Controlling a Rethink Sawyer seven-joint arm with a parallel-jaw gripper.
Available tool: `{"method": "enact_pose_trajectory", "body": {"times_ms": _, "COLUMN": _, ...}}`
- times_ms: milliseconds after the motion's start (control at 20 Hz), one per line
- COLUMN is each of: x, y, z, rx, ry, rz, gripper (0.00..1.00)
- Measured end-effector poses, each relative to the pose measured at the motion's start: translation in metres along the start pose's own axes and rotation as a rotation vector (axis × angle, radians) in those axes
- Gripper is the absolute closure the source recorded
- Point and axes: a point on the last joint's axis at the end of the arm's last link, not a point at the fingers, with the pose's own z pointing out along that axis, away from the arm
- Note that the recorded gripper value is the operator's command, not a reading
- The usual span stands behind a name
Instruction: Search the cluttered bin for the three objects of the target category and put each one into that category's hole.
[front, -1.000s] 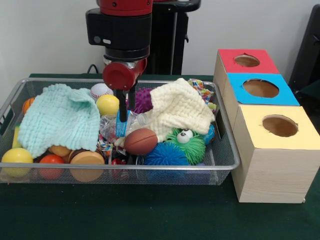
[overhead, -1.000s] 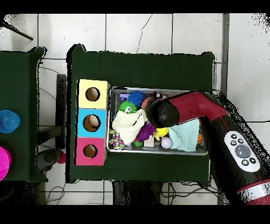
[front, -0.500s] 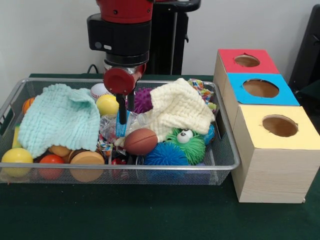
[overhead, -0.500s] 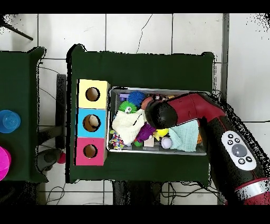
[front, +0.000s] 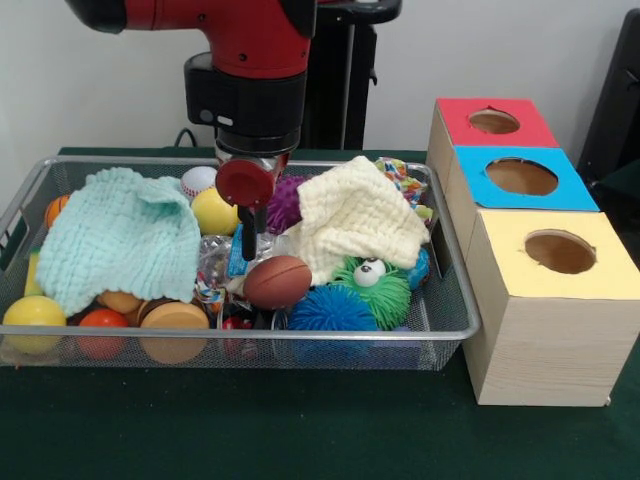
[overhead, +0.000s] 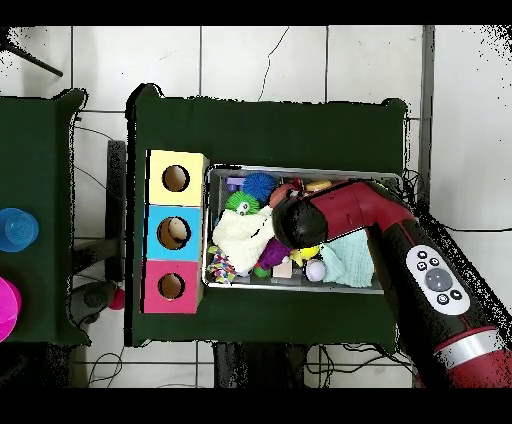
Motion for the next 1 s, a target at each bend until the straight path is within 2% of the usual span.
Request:
{"method": "enact_pose_trajectory", "body": {"times_ms": 500, "x": 0.0001, "y": 0.0014, "z": -0.0002, "rx": -0.002, "ry": 0.01, "rz": -0.002, "gripper": 0.0}}
{"method": "enact_pose_trajectory", "body": {"times_ms": 1000, "x": -0.0019, "y": 0.0067, "z": 0.0005, "rx": -0.023, "ry": 0.023, "rz": 0.006, "gripper": 0.0}}
